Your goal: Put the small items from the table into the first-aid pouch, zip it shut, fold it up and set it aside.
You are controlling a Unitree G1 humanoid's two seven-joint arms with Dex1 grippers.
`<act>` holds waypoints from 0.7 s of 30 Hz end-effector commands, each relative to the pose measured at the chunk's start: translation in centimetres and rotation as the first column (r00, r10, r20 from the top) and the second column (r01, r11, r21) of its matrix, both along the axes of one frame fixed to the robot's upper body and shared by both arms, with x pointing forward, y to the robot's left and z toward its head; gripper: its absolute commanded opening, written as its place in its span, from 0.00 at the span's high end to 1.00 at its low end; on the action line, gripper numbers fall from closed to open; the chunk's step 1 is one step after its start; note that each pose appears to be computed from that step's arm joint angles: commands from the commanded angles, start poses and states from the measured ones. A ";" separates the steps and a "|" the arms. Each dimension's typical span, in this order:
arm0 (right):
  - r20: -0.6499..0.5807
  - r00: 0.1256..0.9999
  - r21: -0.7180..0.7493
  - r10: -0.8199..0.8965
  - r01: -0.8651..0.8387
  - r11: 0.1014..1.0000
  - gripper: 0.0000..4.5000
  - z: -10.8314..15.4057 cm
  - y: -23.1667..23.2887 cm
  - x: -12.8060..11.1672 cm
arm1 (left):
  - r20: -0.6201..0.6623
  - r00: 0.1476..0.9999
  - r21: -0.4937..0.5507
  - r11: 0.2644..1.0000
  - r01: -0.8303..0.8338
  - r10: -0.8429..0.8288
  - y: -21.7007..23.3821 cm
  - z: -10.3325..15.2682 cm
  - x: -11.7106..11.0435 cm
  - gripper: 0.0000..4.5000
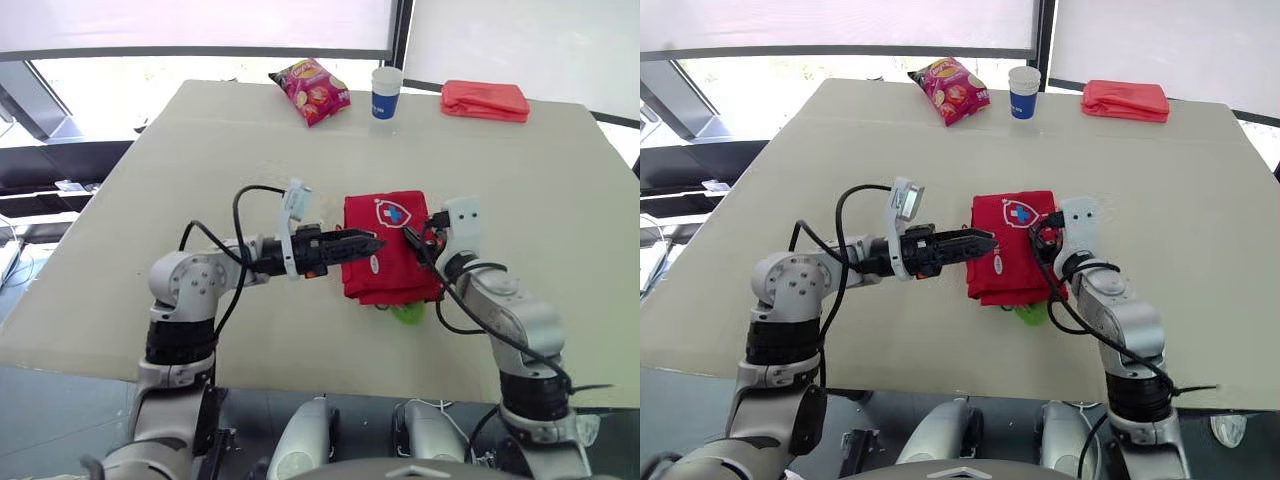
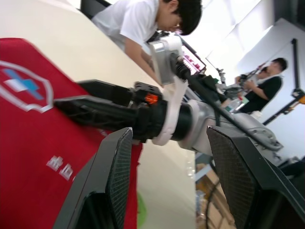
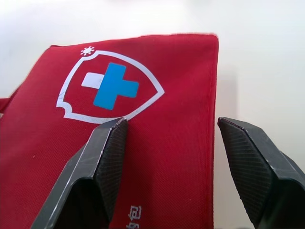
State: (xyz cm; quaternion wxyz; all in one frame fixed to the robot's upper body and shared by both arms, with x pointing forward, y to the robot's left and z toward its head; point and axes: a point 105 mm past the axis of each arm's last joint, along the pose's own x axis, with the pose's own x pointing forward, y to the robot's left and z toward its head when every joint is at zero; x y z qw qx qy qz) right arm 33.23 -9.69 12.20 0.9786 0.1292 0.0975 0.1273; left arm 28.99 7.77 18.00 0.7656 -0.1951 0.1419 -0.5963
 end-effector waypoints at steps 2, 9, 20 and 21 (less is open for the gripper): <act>0.063 0.995 0.121 -0.082 0.074 0.990 0.28 1.3 -0.8 -0.3 | 0.097 0.995 -0.038 0.999 -0.022 0.026 0.6 2.0 -0.3 0.41; -0.085 0.989 0.062 -0.125 0.130 0.990 0.28 -2.6 -2.2 -0.1 | 0.128 0.992 -0.016 1.000 0.006 -0.003 1.6 2.1 -1.3 0.41; -0.033 0.948 0.434 0.318 -0.273 0.859 0.01 2.2 -2.5 -3.2 | 0.199 0.976 0.071 0.995 0.075 -0.088 3.7 2.6 -2.7 0.41; -0.039 0.938 0.433 0.343 -0.294 0.852 0.01 2.3 -2.5 -3.3 | 0.208 0.973 0.075 0.994 0.081 -0.095 3.9 2.8 -2.8 0.41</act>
